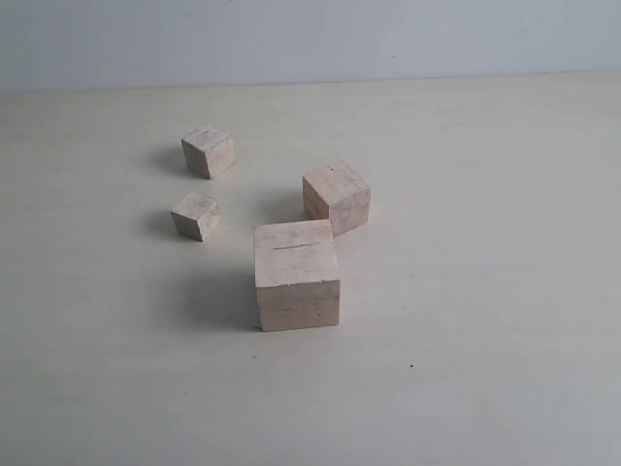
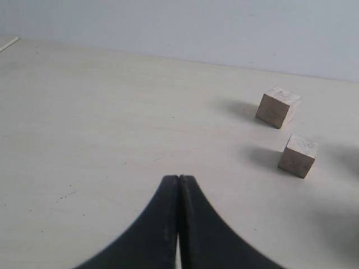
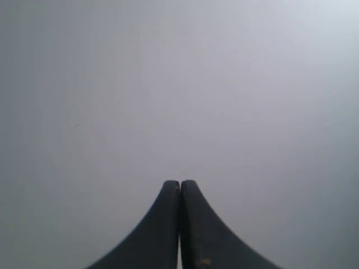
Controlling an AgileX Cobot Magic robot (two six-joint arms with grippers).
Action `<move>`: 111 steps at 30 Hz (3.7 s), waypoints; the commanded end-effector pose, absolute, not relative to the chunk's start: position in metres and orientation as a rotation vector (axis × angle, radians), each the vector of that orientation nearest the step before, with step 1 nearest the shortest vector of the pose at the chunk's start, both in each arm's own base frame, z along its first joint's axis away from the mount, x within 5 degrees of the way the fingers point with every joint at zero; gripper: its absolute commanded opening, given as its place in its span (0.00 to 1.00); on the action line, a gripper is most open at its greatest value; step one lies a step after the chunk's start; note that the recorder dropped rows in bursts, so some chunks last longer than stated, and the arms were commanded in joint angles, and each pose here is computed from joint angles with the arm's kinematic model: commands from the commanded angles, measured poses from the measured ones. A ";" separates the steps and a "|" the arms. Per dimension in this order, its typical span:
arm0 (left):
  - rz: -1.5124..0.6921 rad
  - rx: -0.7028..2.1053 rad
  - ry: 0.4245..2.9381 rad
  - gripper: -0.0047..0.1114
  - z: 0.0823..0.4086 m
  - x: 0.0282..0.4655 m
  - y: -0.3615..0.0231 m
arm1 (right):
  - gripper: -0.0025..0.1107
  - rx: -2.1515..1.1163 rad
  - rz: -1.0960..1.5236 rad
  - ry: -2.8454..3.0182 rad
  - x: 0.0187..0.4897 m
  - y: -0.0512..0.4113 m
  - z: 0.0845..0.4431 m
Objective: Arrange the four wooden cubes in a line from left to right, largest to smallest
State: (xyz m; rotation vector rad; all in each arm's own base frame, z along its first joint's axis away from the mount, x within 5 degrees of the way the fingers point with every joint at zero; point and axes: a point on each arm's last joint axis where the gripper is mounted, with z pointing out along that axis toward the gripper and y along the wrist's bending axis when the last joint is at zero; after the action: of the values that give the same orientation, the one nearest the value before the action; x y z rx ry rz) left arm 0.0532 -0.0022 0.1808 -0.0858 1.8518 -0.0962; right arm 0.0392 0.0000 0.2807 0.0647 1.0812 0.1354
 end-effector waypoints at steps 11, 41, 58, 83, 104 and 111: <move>-0.112 -0.087 1.838 0.04 0.181 0.053 -0.003 | 0.02 -0.171 0.019 1.572 0.106 0.013 0.392; -0.112 -0.087 1.838 0.04 0.181 0.053 -0.003 | 0.02 -1.738 0.092 1.933 0.229 0.191 0.271; -0.112 -0.087 1.838 0.04 0.181 0.053 -0.003 | 0.02 -1.231 0.441 2.031 0.229 0.207 0.293; -0.112 -0.087 1.838 0.04 0.181 0.053 -0.003 | 0.94 -1.638 0.515 1.761 0.251 0.244 0.227; -0.112 -0.087 1.838 0.04 0.181 0.053 -0.003 | 0.85 -1.936 0.681 1.518 0.248 0.262 0.172; -0.112 -0.087 1.838 0.04 0.181 0.053 -0.003 | 0.85 -1.973 0.606 1.531 0.256 0.263 0.149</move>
State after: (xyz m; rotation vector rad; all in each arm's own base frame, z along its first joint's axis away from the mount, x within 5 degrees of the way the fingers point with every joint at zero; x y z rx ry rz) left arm 0.0532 -0.0023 0.1808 -0.0872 1.8518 -0.0984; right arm 0.2524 0.2610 0.1527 -1.9745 1.5321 0.6410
